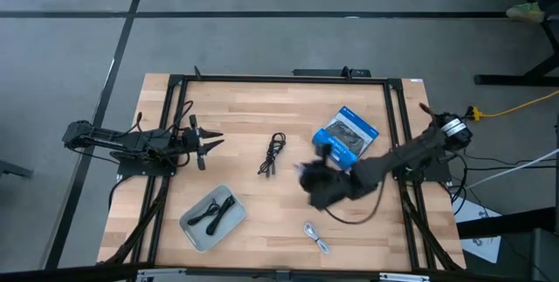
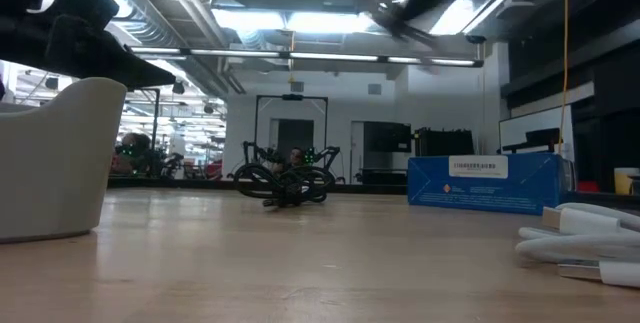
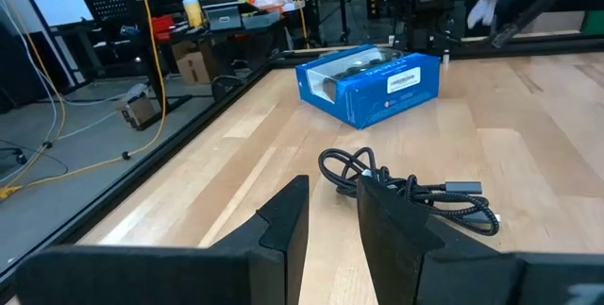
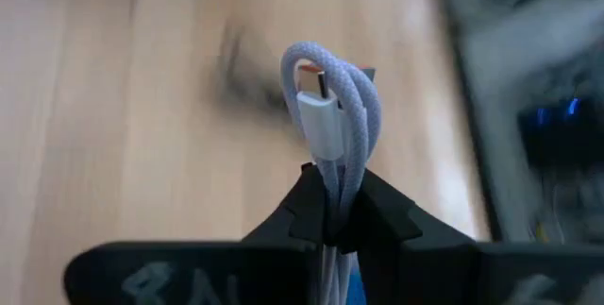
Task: Pick and place USB-C Cables
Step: Put the right white charger cable into the white bin
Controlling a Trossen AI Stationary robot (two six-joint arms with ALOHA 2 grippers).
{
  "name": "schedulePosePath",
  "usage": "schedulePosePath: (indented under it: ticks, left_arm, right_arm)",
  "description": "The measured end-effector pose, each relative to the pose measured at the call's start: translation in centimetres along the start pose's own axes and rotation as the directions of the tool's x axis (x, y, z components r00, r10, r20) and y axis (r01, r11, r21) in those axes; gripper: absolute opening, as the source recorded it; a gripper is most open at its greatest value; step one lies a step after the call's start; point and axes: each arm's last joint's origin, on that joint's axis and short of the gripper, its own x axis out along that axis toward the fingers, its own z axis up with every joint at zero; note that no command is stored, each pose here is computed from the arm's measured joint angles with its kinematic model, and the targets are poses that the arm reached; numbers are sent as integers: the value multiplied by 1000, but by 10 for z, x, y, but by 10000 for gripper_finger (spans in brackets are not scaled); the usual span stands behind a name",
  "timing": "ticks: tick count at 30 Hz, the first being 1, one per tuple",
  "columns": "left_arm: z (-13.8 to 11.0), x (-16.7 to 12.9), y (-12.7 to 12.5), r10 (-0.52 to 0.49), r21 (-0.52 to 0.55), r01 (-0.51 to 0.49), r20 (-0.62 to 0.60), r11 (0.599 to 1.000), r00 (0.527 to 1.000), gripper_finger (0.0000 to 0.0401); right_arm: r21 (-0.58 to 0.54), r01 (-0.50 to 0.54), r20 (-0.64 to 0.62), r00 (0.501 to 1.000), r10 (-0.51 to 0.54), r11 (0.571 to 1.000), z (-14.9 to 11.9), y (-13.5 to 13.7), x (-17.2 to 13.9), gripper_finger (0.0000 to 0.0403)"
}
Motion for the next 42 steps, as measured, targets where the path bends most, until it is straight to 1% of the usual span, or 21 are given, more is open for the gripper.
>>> schedulePosePath:
  ticks: [1,2,3,4,6,7,9,11,12,15,17,21,23,26,30,32,34,38,40,42]
  left_arm:
    - [0,0,0,0,0,0,0,1000,1000,86]
    - [0,0,0,0,0,0,0,1000,1000,86]
    - [0,0,0,0,0,0,0,1000,1000,86]
    - [0,0,0,0,0,0,0,1000,1000,86]
    - [0,0,0,0,0,0,0,1000,1000,86]
    - [0,0,0,0,0,0,0,1000,1000,86]
    - [0,0,0,0,0,0,0,1000,1000,86]
    - [0,0,0,0,0,0,0,1000,1000,86]
    - [0,0,0,0,0,0,0,1000,1000,86]
    - [0,0,0,0,-1,0,0,1000,1000,86]
    - [0,0,0,1,-1,-1,0,1000,1000,86]
    - [0,0,0,-4,-1,4,0,1000,1000,86]
    - [0,0,0,-5,-1,5,0,1000,1000,86]
    - [0,0,0,-6,-1,6,0,1000,1000,86]
    - [0,0,0,-7,-1,7,0,1000,1000,86]
    - [0,0,0,-7,-2,7,1,1000,1000,86]
    - [0,0,0,-7,-1,7,0,1000,1000,86]
    - [0,0,0,-7,-2,7,0,1000,1000,86]
    - [0,0,0,-7,-2,7,0,1000,1000,86]
    - [0,0,0,-7,-2,7,0,1000,1000,86]
  right_arm:
    - [34,-1,87,996,-2,999,12,-4,4,35]
    - [56,-23,182,983,12,998,23,-7,8,35]
    - [51,-67,271,961,50,996,32,-9,10,35]
    - [33,-125,363,926,104,992,40,-11,13,35]
    - [-18,-242,530,821,215,970,54,-14,17,35]
    - [-47,-286,579,773,259,957,58,-16,21,35]
    - [-72,-354,657,687,311,933,65,-19,29,35]
    - [-96,-396,697,628,346,913,68,-19,43,35]
    - [-104,-409,708,610,356,907,68,-18,51,35]
    - [-103,-456,721,578,382,884,67,-9,76,35]
    - [-99,-492,723,562,403,865,72,-3,90,35]
    - [-151,-543,734,498,462,826,96,10,111,35]
    - [-198,-550,722,478,500,811,110,18,121,35]
    - [-245,-570,659,496,566,785,127,30,136,35]
    - [-236,-610,522,577,628,757,139,39,157,35]
    - [-230,-626,461,604,650,745,142,44,167,35]
    - [-229,-635,425,617,662,738,143,51,176,35]
    - [-230,-643,401,621,673,731,144,62,188,36]
    - [-222,-650,382,628,678,727,142,65,192,59]
    - [-217,-652,366,636,680,727,140,65,193,100]
